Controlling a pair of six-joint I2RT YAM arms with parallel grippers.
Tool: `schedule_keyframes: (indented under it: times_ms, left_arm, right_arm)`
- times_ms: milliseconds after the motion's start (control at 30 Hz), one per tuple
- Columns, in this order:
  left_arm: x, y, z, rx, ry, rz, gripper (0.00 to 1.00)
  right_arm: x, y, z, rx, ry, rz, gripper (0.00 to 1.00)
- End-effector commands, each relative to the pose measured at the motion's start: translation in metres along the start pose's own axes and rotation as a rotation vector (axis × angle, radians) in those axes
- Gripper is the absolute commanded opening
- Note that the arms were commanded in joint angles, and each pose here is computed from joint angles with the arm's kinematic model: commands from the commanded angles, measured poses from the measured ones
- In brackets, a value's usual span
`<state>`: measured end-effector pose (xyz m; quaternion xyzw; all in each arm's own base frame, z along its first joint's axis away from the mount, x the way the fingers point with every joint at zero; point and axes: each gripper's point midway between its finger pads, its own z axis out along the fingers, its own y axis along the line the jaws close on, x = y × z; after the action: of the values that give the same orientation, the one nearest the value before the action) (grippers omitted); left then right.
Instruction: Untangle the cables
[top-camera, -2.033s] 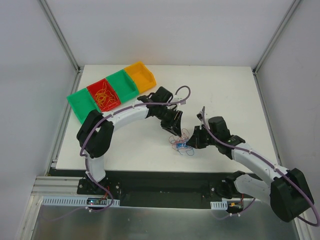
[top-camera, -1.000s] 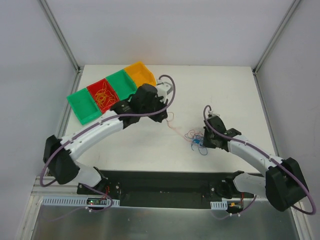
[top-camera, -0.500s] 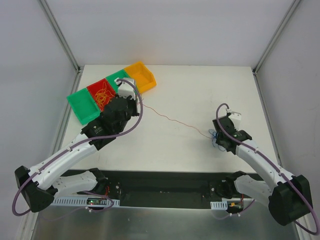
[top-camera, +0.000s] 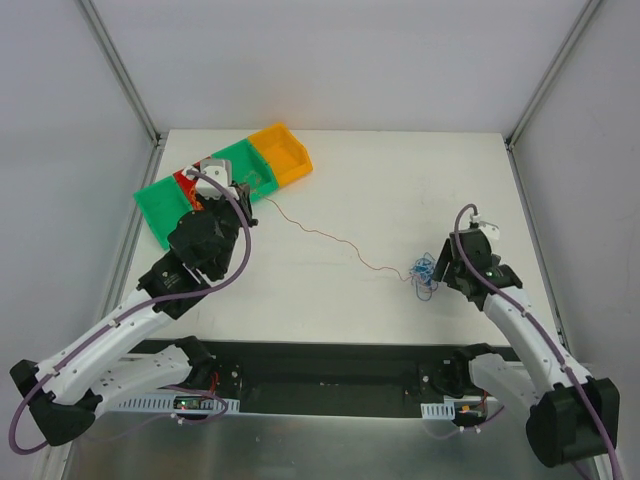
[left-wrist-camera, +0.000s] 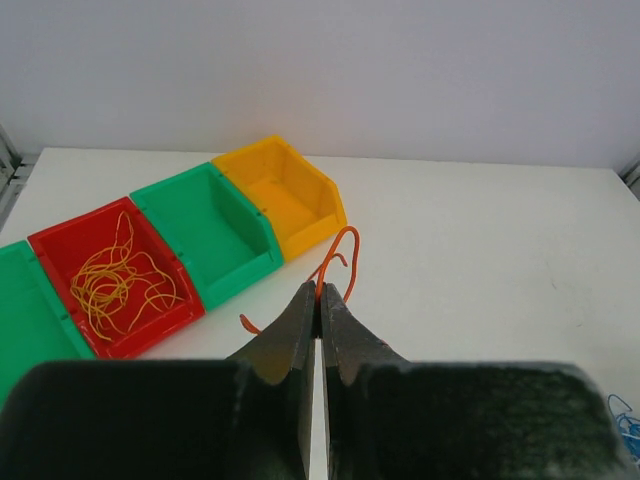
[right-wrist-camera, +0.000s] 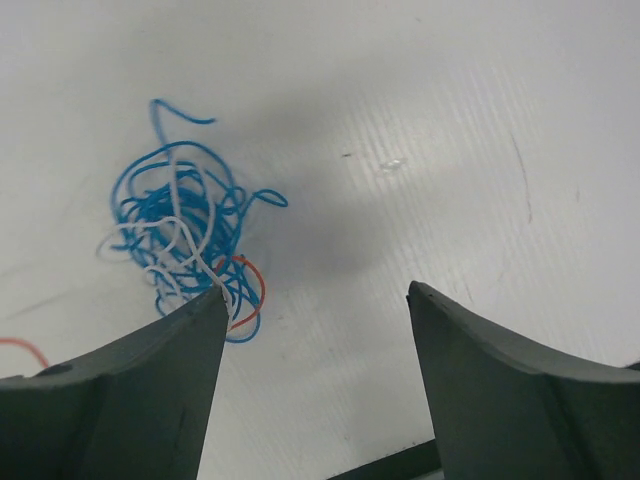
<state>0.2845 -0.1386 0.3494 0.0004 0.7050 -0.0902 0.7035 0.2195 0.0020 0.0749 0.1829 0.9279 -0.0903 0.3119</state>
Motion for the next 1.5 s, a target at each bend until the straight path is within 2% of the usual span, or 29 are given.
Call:
schedule_keyframes:
  times_ms: [0,100,167,233,300,367,433,600,833,1167,1300,1400,1467]
  left_arm:
    - [-0.009,-0.003,0.003,0.007,-0.044,-0.029,0.00]
    - [-0.002,-0.015,0.005,0.059,-0.011,-0.033,0.00]
    - [0.001,-0.021,0.006,0.081,0.009,-0.039,0.00]
    - [0.004,-0.026,0.006,0.101,0.021,-0.053,0.00]
    - [0.008,-0.030,0.006,0.120,0.030,-0.058,0.00]
    - [0.009,-0.034,0.007,0.136,0.039,-0.053,0.00]
    - [0.011,-0.035,0.008,0.141,0.047,-0.048,0.00]
    - [0.011,-0.037,0.007,0.153,0.049,-0.046,0.00]
    - [0.008,-0.039,0.005,0.169,0.045,-0.054,0.00]
    - [0.005,-0.045,0.001,0.208,0.044,-0.069,0.00]
    - [0.005,-0.044,0.001,0.205,0.043,-0.065,0.00]
    - [0.003,-0.044,0.000,0.209,0.040,-0.067,0.00]
    - [0.004,-0.044,0.000,0.209,0.040,-0.067,0.00]
  right_arm:
    - [-0.028,0.031,-0.028,-0.235,-0.123,-0.031,0.76]
    - [-0.030,0.042,-0.039,-0.318,-0.129,0.000,0.77]
    - [-0.018,0.054,-0.040,-0.370,-0.068,0.065,0.76]
    - [0.001,0.069,-0.039,-0.416,0.029,0.167,0.76]
    - [0.017,0.099,-0.046,-0.553,0.134,0.279,0.75]
    - [0.025,0.127,-0.055,-0.673,0.197,0.414,0.75]
    - [0.032,0.145,-0.056,-0.710,0.244,0.563,0.73]
    - [0.032,0.156,-0.051,-0.629,0.180,0.587,0.72]
    - [0.041,0.185,-0.043,-0.665,0.280,0.662,0.60]
    - [0.041,0.188,-0.020,-0.582,0.265,0.782,0.51]
    - [0.052,0.183,-0.012,-0.545,0.288,0.829,0.43]
    - [0.052,0.183,-0.010,-0.535,0.290,0.830,0.33]
    - [0.052,0.185,-0.010,-0.527,0.299,0.825,0.32]
